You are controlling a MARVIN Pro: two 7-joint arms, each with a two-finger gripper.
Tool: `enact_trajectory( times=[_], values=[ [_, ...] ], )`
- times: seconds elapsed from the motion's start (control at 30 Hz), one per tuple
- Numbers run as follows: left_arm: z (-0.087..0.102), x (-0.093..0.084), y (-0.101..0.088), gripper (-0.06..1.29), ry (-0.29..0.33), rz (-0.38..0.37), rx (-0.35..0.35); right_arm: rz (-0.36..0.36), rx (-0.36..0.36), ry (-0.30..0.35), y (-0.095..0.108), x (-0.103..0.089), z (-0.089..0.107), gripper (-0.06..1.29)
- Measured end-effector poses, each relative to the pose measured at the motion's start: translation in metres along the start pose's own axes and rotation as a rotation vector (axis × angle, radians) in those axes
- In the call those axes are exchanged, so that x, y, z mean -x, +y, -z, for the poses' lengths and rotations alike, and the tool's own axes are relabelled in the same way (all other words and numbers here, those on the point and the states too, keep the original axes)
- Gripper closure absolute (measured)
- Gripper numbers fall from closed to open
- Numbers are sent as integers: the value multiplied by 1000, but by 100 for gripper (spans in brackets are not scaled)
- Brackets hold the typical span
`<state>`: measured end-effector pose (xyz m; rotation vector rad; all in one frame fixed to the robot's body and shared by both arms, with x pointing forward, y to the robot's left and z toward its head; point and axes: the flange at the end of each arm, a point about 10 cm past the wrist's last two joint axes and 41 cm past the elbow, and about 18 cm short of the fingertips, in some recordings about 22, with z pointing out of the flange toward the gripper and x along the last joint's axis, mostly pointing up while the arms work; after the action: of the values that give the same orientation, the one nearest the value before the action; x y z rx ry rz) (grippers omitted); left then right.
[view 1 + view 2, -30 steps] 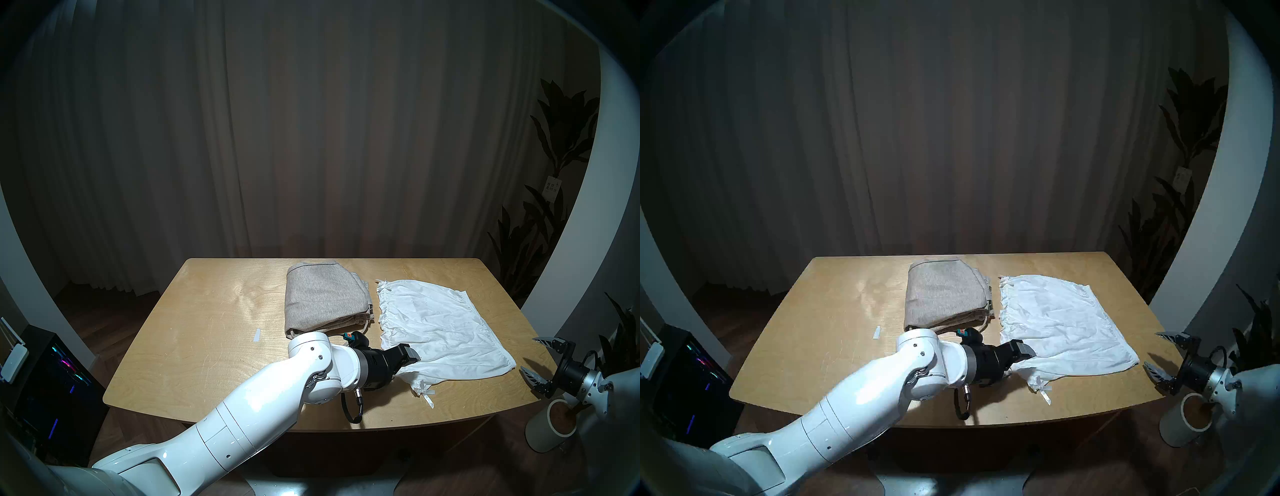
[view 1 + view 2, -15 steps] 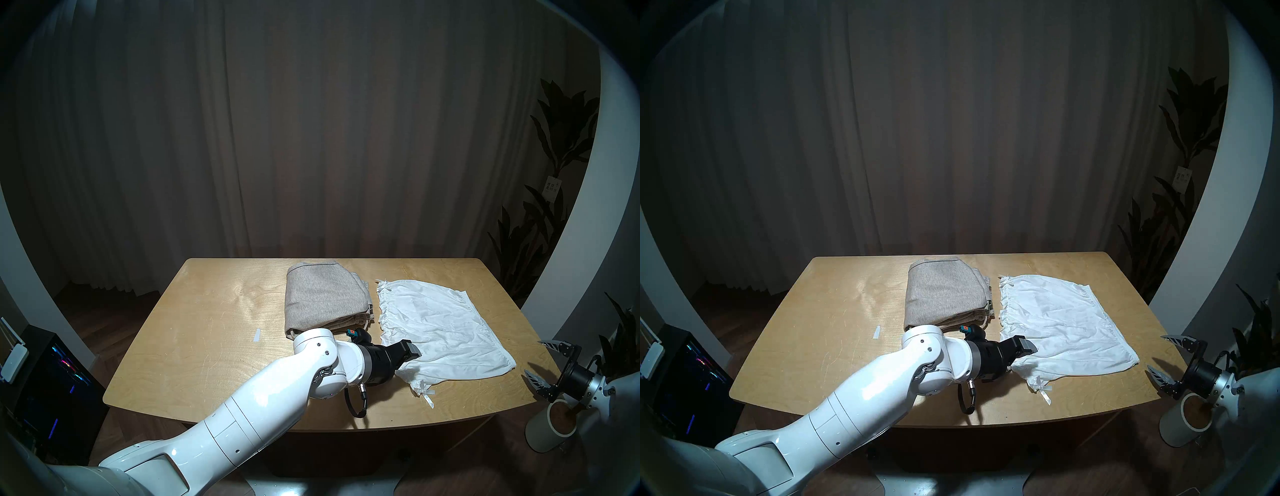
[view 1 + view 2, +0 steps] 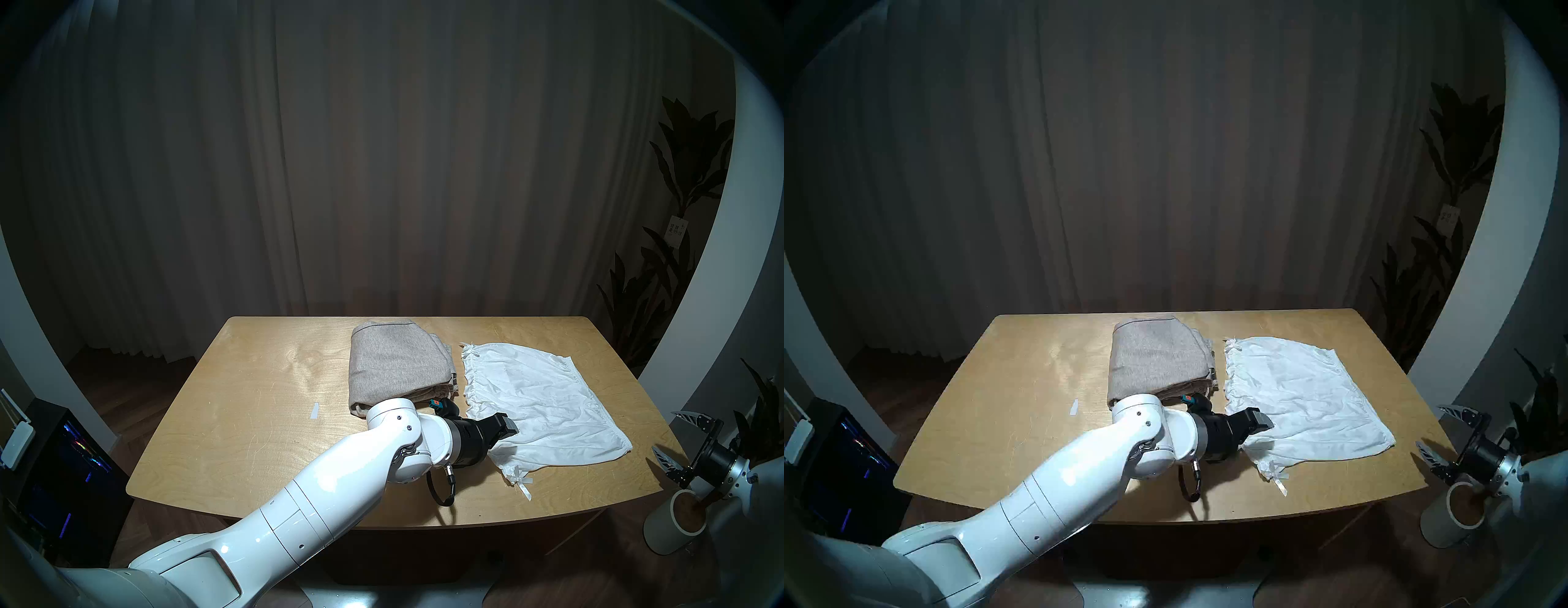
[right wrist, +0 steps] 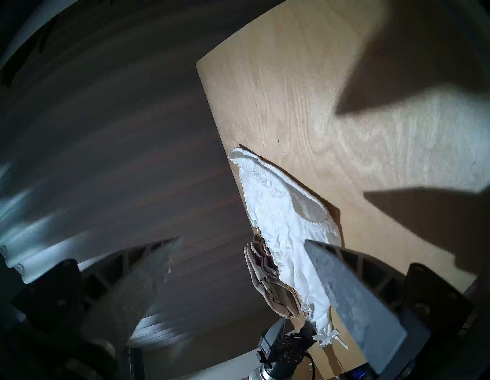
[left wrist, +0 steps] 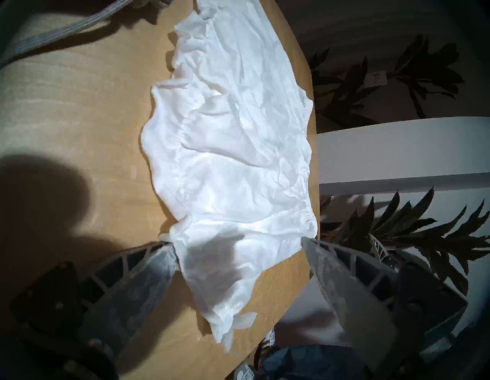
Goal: Fold pants twice and stack them
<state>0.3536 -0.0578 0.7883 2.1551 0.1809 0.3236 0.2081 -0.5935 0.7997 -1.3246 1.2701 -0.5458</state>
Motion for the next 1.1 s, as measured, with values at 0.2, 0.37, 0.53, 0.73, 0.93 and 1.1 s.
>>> enact_trajectory(
  times=[0.2, 0.37, 0.53, 0.73, 0.93, 1.1],
  values=[
    [-3, -3, 1, 4, 5, -7, -3, -5, 20, -6, -1, -2, 2, 3],
    [-5, -7, 2, 4, 9, -14, -5, -3, 34, -23, -5, -2, -1, 3],
    [-7, -10, 2, 4, 15, -19, -8, 9, 45, -42, -9, -2, -5, 3],
    [-9, -14, 2, 4, 21, -25, -10, 22, 62, -63, -11, 0, -8, 3],
    [-11, -19, 2, 4, 27, -31, -15, 27, 86, -95, -7, 6, -12, 3],
    [-12, -21, 2, 4, 31, -36, -18, 33, 106, -121, -4, 10, -15, 3]
  ],
)
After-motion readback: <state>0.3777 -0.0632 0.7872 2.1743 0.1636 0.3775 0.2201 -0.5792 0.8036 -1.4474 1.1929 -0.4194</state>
